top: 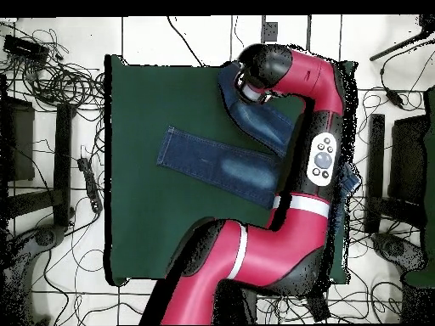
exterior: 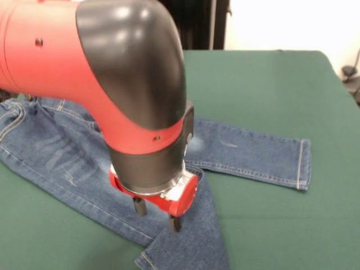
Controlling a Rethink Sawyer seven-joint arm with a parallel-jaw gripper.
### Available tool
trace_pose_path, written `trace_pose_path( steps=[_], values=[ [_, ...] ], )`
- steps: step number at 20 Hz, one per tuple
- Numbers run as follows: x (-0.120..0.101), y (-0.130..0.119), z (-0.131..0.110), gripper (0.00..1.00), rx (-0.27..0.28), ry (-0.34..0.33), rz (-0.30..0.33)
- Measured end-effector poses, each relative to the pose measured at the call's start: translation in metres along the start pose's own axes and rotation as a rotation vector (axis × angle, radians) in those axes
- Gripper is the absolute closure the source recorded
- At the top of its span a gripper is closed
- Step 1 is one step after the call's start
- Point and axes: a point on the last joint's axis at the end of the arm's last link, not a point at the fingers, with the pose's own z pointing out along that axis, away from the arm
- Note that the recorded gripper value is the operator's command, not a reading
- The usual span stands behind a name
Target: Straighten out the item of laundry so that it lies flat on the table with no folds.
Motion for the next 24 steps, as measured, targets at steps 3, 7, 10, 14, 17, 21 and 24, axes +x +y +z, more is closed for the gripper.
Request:
trace_pose_path(
  steps=[3,7,10,14,17,21,24],
  values=[
    [0.004,0.003,0.009,0.0,-0.025,0.023,0.006],
    [0.008,0.012,0.011,0.0,-0.072,0.045,0.014],
    [0.009,0.019,0.005,0.0,-0.105,0.054,0.019],
    [0.008,0.025,-0.008,0.0,-0.148,0.064,0.029],
    [0.006,0.029,-0.018,0.0,-0.174,0.065,0.034],
    [0.002,0.037,-0.043,0.0,-0.228,0.062,0.043],
    [0.0,0.041,-0.057,0.0,-0.254,0.061,0.046]
  ],
)
